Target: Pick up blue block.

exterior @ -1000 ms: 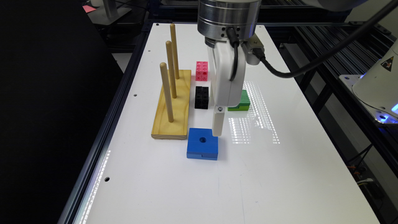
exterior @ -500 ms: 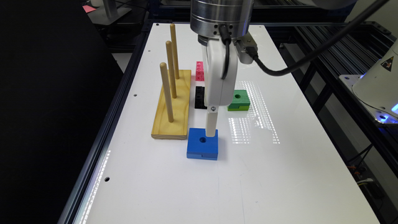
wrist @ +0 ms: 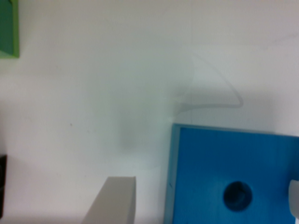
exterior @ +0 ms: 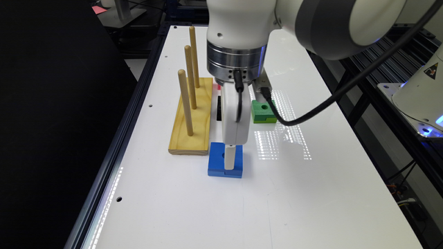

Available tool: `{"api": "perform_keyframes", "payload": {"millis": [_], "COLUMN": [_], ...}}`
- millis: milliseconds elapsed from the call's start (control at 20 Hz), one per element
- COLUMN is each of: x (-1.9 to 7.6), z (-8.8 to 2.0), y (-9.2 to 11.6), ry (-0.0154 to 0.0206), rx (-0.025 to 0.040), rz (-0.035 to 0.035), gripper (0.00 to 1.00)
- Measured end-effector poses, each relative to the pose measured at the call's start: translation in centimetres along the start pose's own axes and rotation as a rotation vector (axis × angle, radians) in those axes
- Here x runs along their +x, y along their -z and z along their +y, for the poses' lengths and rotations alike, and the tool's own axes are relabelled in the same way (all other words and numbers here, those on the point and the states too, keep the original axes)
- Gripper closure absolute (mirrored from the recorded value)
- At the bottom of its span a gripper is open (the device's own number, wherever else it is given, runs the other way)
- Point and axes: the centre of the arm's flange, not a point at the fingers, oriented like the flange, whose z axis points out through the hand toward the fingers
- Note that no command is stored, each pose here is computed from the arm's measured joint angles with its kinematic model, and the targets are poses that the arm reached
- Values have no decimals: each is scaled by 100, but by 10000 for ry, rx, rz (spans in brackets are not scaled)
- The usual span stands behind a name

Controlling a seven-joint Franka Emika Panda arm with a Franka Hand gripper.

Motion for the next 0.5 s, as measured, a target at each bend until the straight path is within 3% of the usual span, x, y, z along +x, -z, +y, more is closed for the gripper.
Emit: {"api": "perform_keyframes", "payload": {"millis": [150, 500], "x": [-11, -49], "z": [-43, -82], "y": [19, 28], "ry": [4, 30], "rx": [52, 80], "rz": [27, 40], "gripper": [0, 0]}}
